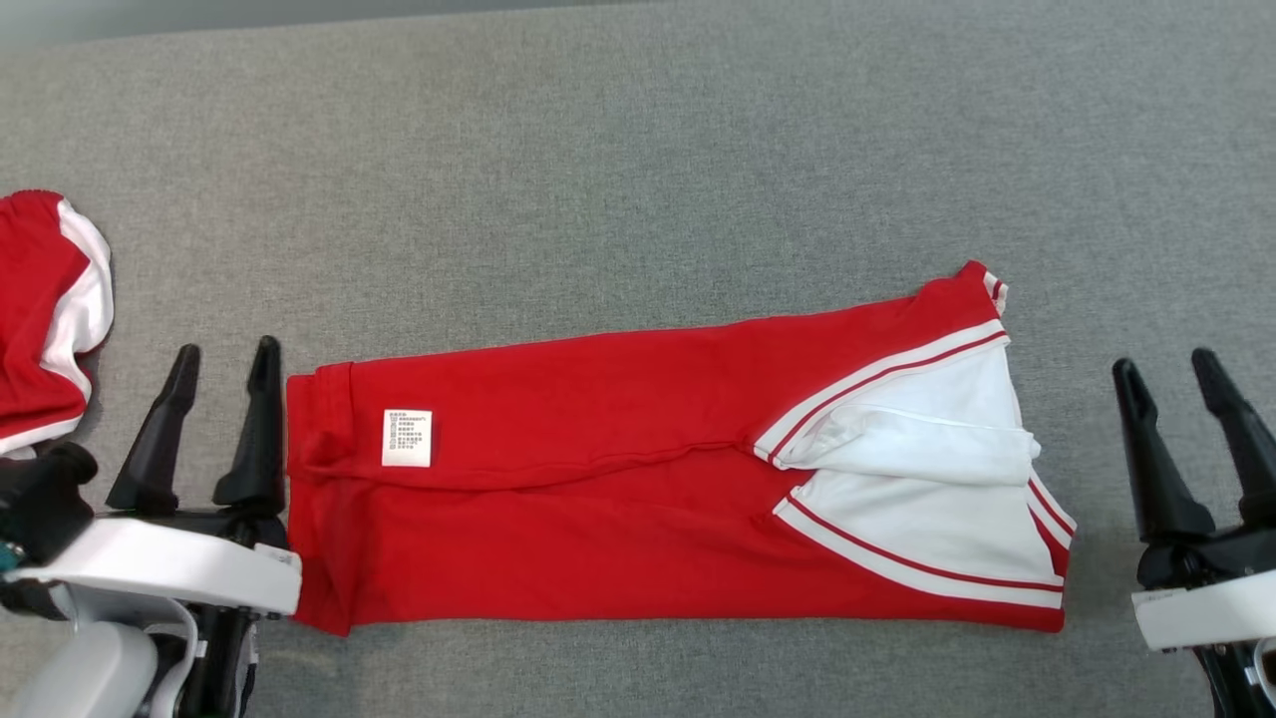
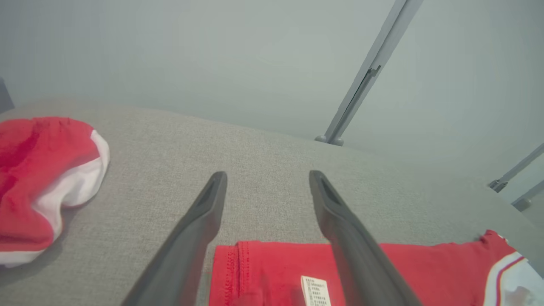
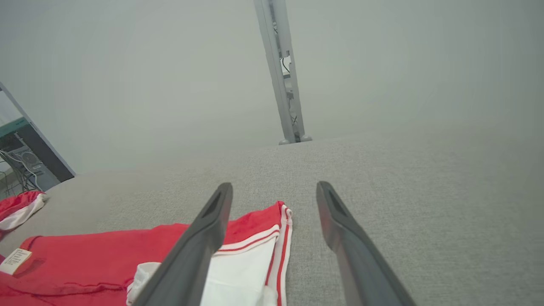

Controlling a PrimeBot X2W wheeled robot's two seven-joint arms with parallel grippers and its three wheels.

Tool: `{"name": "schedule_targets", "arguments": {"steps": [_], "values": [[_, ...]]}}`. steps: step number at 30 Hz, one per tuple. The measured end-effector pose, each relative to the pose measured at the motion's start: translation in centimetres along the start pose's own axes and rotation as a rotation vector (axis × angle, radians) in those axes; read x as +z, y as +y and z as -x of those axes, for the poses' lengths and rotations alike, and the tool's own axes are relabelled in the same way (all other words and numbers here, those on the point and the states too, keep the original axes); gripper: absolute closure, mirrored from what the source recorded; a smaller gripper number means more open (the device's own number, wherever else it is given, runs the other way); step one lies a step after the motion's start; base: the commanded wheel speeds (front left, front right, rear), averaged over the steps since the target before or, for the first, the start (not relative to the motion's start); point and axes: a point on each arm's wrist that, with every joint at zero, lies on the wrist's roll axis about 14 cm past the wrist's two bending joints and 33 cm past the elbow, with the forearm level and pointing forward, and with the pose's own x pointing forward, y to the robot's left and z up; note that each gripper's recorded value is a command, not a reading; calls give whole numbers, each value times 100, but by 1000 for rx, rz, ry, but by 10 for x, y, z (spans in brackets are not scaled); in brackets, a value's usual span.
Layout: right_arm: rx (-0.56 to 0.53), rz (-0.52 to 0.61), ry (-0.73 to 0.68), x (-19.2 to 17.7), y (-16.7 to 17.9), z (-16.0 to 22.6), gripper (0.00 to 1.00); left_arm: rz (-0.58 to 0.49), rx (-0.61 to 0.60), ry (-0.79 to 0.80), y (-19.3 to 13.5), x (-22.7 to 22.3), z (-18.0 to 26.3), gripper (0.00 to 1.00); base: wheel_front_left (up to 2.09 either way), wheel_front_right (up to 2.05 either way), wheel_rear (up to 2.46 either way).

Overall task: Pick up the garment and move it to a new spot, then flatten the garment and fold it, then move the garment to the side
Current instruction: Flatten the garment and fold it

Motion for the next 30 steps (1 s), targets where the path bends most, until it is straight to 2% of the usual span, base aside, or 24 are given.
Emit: {"name": "schedule_targets", "arguments": {"steps": [6,10,23,30], "values": [[-9,96,-35,14,3,-4,0,-115,17,-118,-10,27,9,0,0,0,0],[-17,98,-28,12,5,-2,0,-168,30,-126,-11,22,21,0,0,0,0],[-8,81,26,-6,10,-11,0,-219,50,-155,-2,25,33,0,0,0,0],[-41,69,147,-41,-1,-11,0,-260,26,-183,-5,32,32,0,0,0,0]]}}
